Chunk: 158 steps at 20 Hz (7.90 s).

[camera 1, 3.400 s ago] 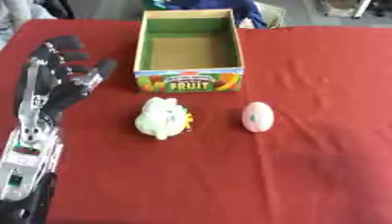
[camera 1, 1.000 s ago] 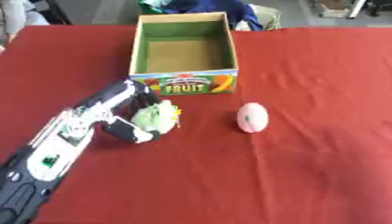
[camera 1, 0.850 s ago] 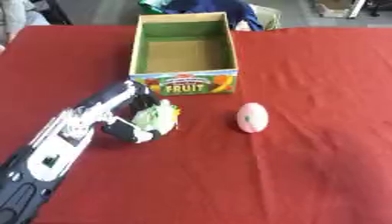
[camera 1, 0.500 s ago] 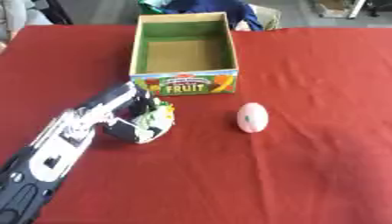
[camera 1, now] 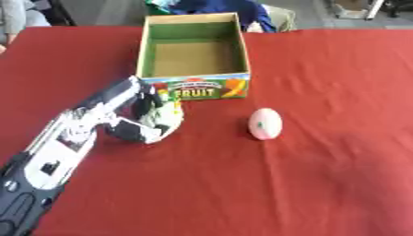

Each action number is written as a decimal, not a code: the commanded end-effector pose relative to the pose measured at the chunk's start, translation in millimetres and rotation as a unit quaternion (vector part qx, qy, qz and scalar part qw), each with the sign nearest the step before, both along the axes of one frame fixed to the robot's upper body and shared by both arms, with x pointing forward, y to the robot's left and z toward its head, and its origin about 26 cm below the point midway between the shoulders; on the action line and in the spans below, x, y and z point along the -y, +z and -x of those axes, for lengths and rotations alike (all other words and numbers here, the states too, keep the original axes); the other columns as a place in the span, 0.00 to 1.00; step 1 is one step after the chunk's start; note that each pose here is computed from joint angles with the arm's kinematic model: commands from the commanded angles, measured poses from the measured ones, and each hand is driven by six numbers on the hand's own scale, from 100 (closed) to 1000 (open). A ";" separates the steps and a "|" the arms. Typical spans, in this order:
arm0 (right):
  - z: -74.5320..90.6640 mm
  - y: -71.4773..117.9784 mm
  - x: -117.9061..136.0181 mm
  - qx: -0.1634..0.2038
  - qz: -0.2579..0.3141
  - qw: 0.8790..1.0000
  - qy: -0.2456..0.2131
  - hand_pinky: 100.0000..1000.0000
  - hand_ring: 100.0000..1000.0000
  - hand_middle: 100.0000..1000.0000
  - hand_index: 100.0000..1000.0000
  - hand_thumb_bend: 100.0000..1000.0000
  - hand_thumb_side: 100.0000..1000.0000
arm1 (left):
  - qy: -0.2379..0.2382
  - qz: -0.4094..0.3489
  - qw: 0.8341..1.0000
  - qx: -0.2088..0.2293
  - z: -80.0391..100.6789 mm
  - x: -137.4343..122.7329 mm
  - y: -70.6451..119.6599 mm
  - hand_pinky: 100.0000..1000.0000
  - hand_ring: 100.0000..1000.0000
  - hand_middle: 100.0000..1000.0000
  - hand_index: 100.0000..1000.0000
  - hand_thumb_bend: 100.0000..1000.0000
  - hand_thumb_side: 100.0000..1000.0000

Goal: Pick up objects on the table and place them in the box.

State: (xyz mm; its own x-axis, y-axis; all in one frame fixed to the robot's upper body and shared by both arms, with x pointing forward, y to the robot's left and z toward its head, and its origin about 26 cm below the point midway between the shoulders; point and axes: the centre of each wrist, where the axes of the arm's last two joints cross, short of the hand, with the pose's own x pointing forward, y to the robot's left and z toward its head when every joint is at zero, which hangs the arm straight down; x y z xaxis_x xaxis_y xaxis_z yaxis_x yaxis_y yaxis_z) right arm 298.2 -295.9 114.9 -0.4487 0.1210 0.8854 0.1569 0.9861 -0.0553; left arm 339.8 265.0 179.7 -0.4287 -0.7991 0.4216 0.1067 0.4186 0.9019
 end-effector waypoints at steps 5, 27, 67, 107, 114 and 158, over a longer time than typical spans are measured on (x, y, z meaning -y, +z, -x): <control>0.9 6.5 4.4 0.010 0.006 1.000 -0.003 0.64 0.76 0.55 0.76 0.00 0.13 | 0.012 -0.015 0.991 0.131 10.0 -3.5 60.8 0.37 0.23 0.17 0.34 0.22 0.00; 0.4 1.6 -1.6 0.002 0.000 1.000 0.011 0.64 0.76 0.55 0.76 0.00 0.13 | 0.092 -0.097 0.976 0.171 -109.8 35.3 93.1 0.41 0.26 0.20 0.35 0.26 0.00; -27.9 63.7 8.7 0.067 0.161 0.981 0.080 0.64 0.77 0.57 0.78 0.00 0.11 | 0.041 0.291 0.933 0.207 13.6 -17.4 70.4 0.53 0.58 0.56 0.65 0.83 0.16; -141.4 30.7 -76.1 0.044 0.571 0.754 0.322 0.70 0.85 0.69 0.82 0.28 0.10 | 0.004 0.319 0.932 0.173 24.2 -2.1 56.2 0.53 0.59 0.56 0.65 0.81 0.19; -145.1 28.8 -90.5 0.063 0.577 0.752 0.313 0.69 0.83 0.63 0.77 0.28 0.10 | 0.000 0.321 0.932 0.170 23.7 0.1 55.8 0.53 0.59 0.56 0.65 0.81 0.19; -195.1 134.9 -75.5 0.133 0.575 0.806 0.050 0.78 0.86 0.72 0.79 0.22 0.15 | -0.140 0.360 0.904 0.183 23.5 56.6 96.9 0.52 0.58 0.56 0.65 0.81 0.19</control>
State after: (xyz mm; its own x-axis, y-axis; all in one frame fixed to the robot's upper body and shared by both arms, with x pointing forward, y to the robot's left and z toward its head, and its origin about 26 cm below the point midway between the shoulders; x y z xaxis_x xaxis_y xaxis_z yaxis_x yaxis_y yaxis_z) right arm 492.6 -220.1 234.1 -0.6694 0.7324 0.1243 0.1975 0.3367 -0.9207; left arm 320.1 210.7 267.6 -0.7634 -0.2239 0.6059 0.0477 0.9159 0.3985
